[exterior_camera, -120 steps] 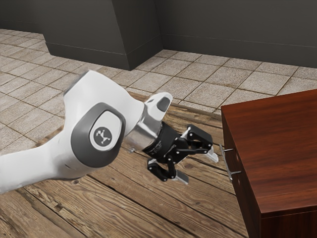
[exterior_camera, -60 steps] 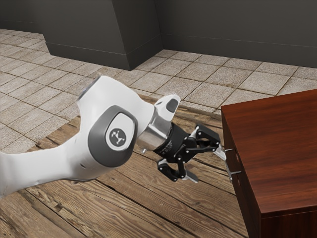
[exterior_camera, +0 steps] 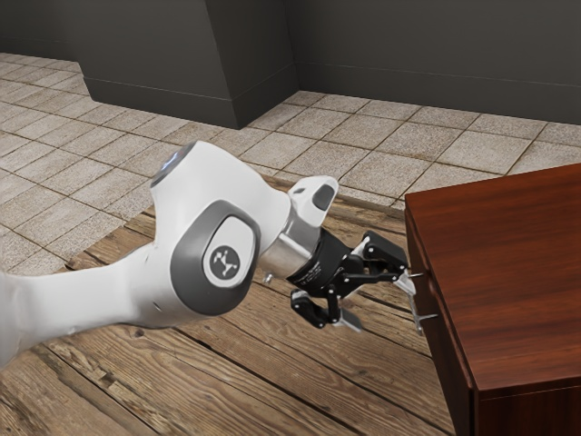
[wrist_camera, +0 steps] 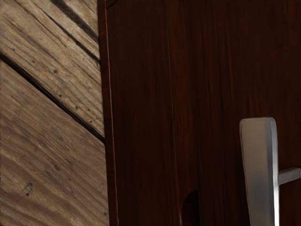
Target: Pull the drawer handle with one arm to open the drawer
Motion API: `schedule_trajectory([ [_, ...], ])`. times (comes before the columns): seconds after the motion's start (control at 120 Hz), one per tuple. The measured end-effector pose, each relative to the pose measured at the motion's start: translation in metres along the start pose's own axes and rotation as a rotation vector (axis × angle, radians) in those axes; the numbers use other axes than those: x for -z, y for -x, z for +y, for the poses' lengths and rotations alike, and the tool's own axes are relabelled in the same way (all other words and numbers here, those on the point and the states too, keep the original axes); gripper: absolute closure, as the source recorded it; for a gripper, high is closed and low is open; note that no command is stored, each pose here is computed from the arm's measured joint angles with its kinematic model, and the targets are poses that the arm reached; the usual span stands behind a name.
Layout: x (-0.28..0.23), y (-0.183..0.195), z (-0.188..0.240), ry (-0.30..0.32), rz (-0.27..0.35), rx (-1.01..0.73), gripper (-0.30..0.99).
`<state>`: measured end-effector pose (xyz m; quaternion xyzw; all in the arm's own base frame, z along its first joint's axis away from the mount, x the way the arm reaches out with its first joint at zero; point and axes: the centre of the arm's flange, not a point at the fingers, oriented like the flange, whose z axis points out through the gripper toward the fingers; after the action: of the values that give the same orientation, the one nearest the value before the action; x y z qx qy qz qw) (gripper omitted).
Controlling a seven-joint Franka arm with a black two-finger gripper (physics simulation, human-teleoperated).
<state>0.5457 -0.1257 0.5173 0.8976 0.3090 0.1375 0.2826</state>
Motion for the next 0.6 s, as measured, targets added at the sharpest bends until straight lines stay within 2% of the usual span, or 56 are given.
schedule_trajectory([
  [0.6, 0.0045, 0.0095, -0.0067, -0.041, 0.027, -0.045, 0.01],
])
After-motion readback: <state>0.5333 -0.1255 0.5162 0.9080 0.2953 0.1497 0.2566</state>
